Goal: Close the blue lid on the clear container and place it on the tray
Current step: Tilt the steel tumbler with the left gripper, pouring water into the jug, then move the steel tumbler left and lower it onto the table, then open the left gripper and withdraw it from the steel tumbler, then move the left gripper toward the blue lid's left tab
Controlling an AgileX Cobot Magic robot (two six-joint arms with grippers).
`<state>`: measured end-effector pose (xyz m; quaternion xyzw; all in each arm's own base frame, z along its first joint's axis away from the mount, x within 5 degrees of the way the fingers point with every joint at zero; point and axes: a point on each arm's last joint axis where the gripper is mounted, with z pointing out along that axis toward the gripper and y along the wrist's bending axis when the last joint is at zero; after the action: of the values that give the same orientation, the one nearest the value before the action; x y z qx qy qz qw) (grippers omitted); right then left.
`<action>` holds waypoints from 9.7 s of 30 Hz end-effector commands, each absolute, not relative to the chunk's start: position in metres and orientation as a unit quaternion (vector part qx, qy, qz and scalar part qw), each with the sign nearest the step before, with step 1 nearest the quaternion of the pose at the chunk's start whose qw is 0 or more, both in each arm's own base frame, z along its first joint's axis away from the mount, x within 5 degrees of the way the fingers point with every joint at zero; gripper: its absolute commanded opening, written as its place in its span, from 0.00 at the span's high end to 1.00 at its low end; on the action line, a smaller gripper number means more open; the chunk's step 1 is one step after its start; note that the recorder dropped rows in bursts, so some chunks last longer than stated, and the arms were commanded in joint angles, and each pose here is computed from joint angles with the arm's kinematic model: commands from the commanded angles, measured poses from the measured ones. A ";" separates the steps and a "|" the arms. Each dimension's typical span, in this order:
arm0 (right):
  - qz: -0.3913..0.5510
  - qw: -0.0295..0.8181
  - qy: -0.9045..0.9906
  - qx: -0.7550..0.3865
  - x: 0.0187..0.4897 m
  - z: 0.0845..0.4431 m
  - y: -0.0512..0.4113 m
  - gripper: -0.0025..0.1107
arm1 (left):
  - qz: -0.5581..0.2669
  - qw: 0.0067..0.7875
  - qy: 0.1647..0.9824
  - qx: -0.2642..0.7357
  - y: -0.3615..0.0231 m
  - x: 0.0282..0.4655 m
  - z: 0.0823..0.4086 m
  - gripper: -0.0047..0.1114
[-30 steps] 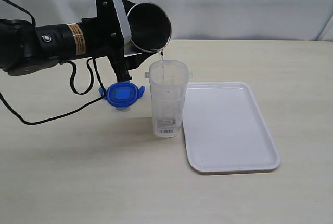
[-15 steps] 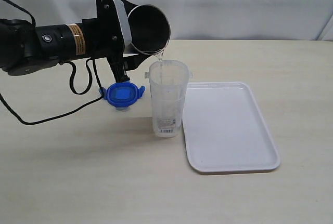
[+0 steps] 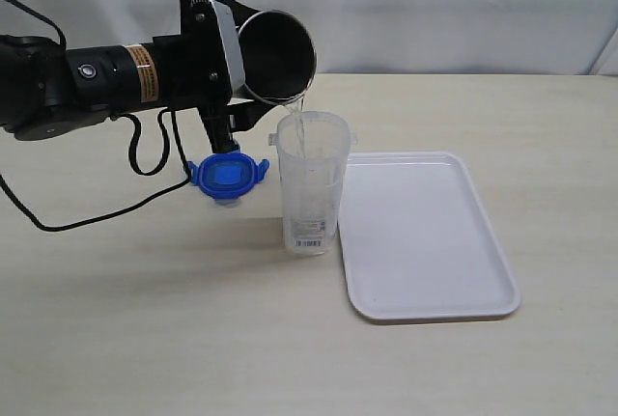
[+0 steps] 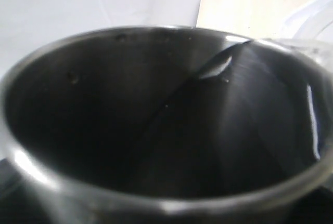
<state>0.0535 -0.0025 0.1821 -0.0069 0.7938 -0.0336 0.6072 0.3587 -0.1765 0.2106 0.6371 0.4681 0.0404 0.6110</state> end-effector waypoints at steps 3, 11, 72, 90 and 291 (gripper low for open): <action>-0.033 0.609 0.793 -0.008 0.053 0.182 -0.002 0.94 | 0.039 0.643 0.442 0.625 -0.180 0.359 0.227 0.96; -0.033 0.609 0.793 -0.008 0.053 0.182 -0.002 0.94 | 0.045 0.643 0.436 0.628 -0.180 0.359 0.227 0.96; -0.033 0.609 0.793 -0.008 0.053 0.182 -0.002 0.94 | -0.107 0.654 0.671 0.333 -0.163 0.376 0.231 0.96; -0.033 0.609 0.793 -0.008 0.053 0.182 -0.002 0.94 | -0.132 0.669 0.726 0.085 -0.056 0.409 0.229 0.96; -0.033 0.609 0.793 -0.008 0.053 0.182 -0.002 0.94 | -0.219 0.345 0.903 0.132 -0.078 0.313 0.185 0.82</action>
<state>0.0535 -0.0025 0.1820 -0.0069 0.7941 -0.0336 0.6069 0.3069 -0.0783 0.1798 0.1393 0.9029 -0.2254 0.3384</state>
